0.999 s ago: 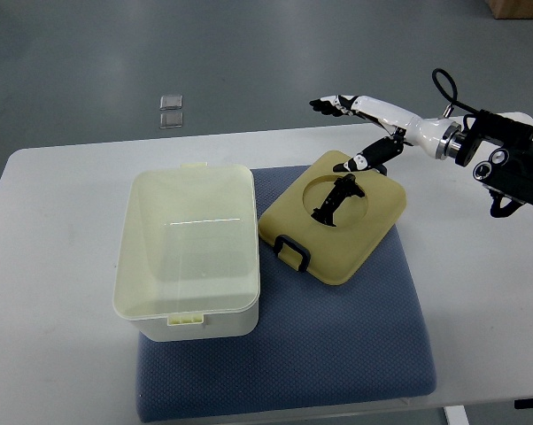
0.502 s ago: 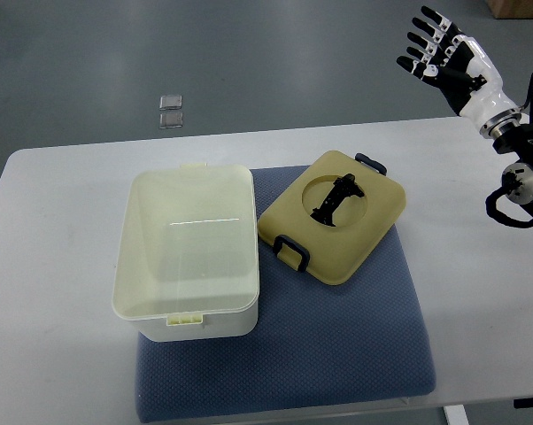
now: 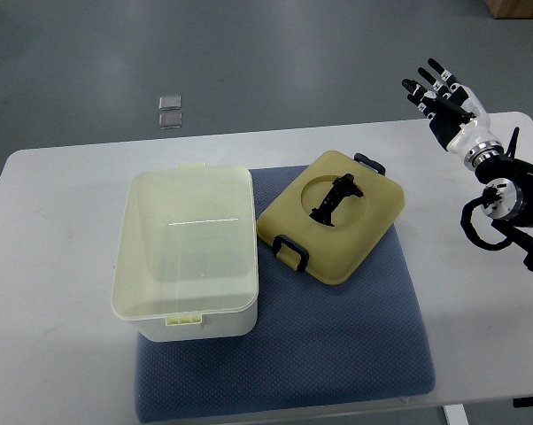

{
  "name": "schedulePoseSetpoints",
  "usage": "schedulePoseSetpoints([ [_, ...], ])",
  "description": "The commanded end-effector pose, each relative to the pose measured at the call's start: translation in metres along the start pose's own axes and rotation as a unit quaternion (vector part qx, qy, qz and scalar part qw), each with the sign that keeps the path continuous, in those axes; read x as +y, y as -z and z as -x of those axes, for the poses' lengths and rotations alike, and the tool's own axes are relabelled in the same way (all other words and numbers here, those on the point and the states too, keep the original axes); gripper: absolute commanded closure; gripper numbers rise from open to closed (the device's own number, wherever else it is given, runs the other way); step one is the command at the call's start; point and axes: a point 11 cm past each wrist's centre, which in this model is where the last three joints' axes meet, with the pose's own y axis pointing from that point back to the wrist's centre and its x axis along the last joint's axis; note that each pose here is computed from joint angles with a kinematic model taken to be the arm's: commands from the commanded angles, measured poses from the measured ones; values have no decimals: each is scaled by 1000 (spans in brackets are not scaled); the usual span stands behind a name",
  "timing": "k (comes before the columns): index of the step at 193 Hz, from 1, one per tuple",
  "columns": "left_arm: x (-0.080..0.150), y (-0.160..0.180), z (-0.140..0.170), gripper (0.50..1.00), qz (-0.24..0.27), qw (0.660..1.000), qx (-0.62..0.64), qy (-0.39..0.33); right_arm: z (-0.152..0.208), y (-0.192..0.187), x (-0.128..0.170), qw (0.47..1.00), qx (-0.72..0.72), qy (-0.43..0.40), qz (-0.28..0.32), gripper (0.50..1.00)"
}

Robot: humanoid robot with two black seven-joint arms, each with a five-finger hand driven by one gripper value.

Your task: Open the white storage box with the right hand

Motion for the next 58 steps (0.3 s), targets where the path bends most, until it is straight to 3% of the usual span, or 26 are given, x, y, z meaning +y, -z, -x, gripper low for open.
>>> schedulePoseSetpoints([
  [1, 0, 0, 0, 500, 0, 1000, 0, 0, 4, -9, 1, 1000, -6, 1, 4, 570],
  [58, 0, 0, 0, 500, 0, 1000, 0, 0, -1, -7, 2, 1000, 0, -12, -12, 570],
])
